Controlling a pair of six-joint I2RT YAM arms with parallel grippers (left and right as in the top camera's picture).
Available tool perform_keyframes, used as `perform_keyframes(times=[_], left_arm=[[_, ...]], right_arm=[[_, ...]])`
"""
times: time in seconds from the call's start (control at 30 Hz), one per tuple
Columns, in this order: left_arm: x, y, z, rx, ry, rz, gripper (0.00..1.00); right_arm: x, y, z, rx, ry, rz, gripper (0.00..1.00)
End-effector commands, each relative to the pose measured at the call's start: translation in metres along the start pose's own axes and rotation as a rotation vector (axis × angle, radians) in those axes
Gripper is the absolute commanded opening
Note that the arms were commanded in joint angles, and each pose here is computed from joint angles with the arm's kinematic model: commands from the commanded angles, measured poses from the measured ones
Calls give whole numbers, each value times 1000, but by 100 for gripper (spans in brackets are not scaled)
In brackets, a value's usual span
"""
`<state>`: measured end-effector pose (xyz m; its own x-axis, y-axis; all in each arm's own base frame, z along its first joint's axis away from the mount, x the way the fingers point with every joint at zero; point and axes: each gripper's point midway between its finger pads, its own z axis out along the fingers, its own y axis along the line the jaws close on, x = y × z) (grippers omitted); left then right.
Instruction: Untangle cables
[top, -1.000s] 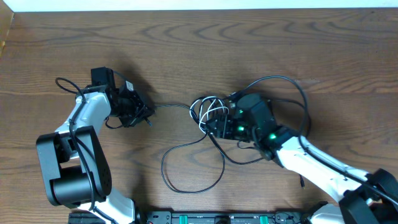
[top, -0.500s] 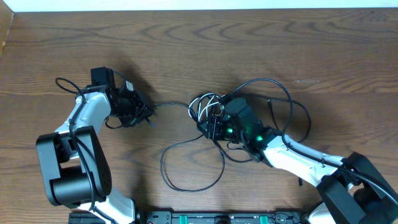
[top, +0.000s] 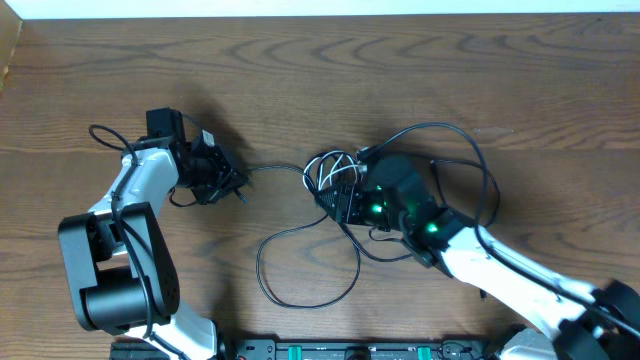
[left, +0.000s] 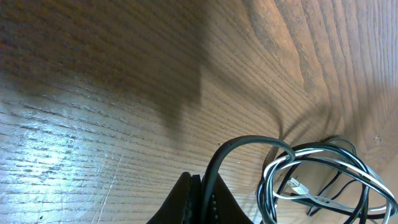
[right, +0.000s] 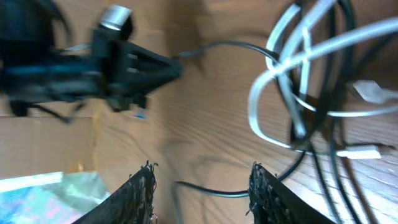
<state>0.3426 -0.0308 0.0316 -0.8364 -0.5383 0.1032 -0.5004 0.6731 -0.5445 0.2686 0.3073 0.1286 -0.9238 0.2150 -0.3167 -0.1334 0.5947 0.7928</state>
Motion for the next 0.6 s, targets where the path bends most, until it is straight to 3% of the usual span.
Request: perform_keyframes(times=[0.0,0.33,0.57], left_arm=[[-2,3,0,-9,-3,-18,8],[-2,3,0,-9,-3,-18,8],[-2,3,0,-9,-3,-18,8]], right_arm=[[-6,13,-7,-26,-25,4,48],[-9,-19,11,98,-73,17,50],[-5,-29,36,90,-65,-12,50]])
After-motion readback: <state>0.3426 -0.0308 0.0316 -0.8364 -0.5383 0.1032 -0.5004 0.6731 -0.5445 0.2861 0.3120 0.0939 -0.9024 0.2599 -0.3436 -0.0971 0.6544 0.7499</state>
